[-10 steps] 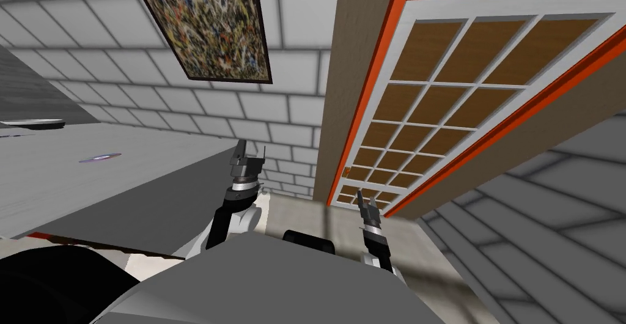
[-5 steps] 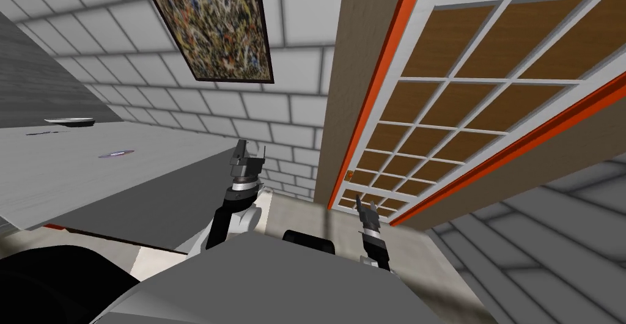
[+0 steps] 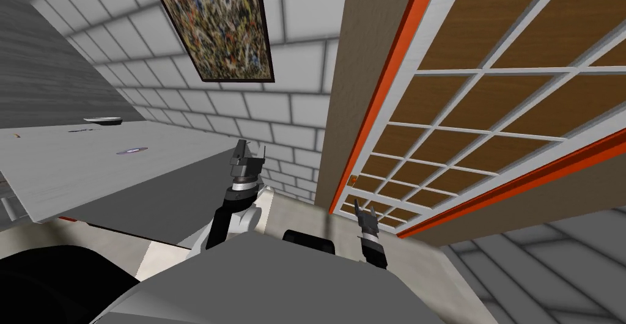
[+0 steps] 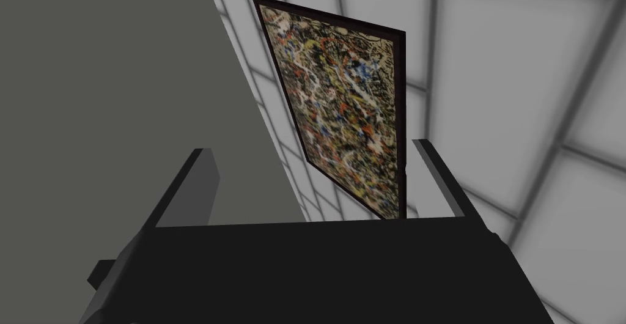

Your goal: Pull the door open

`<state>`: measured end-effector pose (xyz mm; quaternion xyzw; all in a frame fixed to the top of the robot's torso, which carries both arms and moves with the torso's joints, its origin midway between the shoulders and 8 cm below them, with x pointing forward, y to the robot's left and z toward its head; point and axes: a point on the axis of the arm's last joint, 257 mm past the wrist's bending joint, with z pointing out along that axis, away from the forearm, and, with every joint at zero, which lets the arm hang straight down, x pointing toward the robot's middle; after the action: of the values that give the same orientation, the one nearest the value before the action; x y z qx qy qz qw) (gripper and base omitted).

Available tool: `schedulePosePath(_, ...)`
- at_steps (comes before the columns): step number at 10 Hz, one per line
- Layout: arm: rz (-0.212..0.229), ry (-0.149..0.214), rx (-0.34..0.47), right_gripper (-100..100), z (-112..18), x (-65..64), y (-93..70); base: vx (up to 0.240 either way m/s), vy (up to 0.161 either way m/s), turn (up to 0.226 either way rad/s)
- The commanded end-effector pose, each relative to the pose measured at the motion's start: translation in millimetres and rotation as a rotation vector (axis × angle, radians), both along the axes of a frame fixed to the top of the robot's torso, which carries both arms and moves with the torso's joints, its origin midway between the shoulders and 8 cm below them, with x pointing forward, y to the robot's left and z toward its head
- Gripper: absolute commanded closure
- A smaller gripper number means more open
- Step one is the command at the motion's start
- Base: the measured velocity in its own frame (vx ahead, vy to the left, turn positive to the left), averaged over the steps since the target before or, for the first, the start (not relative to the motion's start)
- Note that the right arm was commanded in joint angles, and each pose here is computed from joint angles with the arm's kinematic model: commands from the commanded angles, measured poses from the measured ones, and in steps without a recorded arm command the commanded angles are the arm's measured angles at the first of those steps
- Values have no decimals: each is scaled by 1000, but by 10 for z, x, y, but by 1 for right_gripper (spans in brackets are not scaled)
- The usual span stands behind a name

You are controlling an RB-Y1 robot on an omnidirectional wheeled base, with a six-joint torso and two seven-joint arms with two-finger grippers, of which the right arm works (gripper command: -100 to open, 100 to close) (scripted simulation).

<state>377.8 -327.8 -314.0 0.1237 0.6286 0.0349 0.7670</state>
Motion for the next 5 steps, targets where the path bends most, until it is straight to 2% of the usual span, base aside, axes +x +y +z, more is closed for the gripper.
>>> schedulePosePath(1, -16, 30, -34, -100, -115, -28, -13, 69, -57, 128)
schedulePosePath(5, -47, 96, -97, -100, -383, -109, -22, 73, -59, 102)
